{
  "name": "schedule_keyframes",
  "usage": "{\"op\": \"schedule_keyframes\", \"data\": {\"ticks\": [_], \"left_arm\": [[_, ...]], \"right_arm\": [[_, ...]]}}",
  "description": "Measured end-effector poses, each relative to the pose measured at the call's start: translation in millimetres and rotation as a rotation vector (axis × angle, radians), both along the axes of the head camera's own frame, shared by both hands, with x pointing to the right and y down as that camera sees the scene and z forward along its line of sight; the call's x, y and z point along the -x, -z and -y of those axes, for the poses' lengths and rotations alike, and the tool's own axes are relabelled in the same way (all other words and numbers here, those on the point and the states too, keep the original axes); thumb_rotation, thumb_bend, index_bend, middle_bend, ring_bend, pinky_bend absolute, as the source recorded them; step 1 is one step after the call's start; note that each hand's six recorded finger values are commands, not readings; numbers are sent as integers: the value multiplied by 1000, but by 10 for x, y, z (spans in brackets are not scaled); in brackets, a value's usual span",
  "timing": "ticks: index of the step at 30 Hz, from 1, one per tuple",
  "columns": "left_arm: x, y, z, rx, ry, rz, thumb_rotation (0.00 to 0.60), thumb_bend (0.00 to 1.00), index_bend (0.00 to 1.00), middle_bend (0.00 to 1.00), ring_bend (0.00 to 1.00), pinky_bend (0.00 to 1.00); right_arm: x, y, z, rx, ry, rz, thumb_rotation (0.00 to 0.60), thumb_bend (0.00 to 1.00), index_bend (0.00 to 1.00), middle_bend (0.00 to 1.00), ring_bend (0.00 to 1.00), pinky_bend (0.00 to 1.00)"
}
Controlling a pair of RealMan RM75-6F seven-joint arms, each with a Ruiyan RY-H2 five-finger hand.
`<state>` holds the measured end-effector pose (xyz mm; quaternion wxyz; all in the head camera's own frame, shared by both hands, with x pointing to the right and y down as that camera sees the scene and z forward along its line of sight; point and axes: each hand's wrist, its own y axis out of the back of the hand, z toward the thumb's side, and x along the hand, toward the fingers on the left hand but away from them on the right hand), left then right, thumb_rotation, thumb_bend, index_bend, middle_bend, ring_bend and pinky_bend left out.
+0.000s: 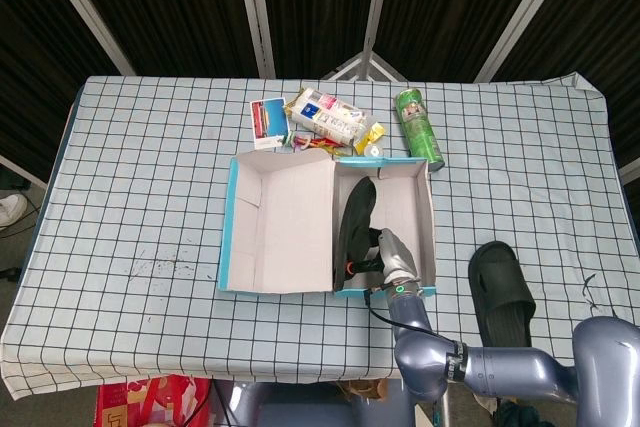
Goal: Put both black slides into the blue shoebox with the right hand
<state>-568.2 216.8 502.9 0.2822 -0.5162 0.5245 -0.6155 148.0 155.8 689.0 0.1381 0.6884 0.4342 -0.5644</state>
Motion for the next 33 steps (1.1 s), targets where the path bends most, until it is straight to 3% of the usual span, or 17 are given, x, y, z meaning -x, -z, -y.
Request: {"op": "schedule_keyframes", "data": {"ticks": [12,23,33], "left_arm": [[-23,-14,3,5,-6,7,600,373,85,0,0,92],[-22,-7,1,2,-6,4,600,373,86,0,0,92],[-11,2,-1,-1,-3,2,600,373,86,0,0,92]], "right_arm": [[-115,-105,-62,-4,21,4,600,673,613,397,256,80],[-97,-132,-62,-167,193,-149,600,673,614,397,256,80],[-55,-188,-119,-159,225,-175,600,673,614,397,256,80]]}}
